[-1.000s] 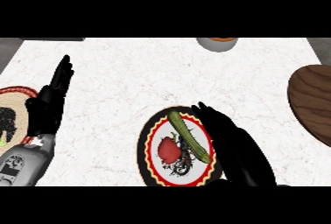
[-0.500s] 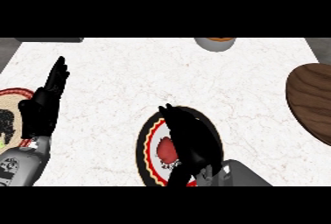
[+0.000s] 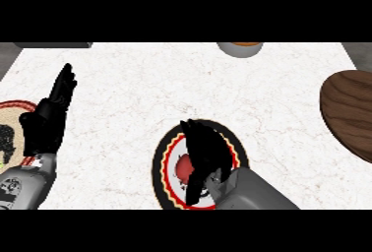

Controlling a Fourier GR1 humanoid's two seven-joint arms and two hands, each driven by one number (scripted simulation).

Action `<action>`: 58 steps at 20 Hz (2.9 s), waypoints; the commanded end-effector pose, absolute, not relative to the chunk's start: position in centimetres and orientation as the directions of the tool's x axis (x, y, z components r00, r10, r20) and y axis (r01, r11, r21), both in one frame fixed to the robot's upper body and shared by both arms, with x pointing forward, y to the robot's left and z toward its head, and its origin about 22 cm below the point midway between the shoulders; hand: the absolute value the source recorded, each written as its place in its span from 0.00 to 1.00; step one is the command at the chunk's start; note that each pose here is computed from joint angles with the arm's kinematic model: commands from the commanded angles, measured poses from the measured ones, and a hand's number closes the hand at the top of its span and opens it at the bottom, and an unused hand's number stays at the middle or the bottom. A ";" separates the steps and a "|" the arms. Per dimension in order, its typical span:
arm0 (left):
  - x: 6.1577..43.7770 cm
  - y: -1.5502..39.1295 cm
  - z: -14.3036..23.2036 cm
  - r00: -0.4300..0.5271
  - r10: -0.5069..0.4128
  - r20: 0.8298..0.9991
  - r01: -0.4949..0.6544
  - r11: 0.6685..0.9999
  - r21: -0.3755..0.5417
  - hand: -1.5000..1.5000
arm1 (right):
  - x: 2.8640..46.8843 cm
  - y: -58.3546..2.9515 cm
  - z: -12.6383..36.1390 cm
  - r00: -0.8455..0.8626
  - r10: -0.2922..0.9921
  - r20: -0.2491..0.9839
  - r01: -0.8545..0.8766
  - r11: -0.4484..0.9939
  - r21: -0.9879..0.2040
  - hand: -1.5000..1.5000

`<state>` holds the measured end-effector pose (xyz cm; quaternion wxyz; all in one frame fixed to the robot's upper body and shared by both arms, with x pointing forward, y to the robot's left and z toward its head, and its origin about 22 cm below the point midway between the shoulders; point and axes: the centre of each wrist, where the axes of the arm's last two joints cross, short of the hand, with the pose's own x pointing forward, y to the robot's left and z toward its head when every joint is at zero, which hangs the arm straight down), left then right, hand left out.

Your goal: Pick the bell pepper from the plate and place it in the bowl

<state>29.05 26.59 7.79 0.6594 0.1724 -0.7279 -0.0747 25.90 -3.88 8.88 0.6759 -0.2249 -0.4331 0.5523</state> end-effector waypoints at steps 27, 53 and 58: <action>29.2 28.2 8.4 -0.074 -0.340 0.938 -0.163 0.932 0.325 0.50 | 25.2 -2.0 3.3 -0.089 0.959 0.271 -0.523 0.186 -0.832 1.00; 28.9 25.7 8.1 -0.053 -0.351 0.935 -0.173 0.925 0.338 0.50 | 31.3 -7.0 14.2 0.278 0.715 0.641 0.404 0.519 -0.753 1.00; 27.9 27.5 7.2 -0.059 -0.353 0.934 -0.166 0.926 0.340 0.50 | 31.9 -12.9 14.2 0.288 0.665 0.689 0.520 0.495 -0.696 1.00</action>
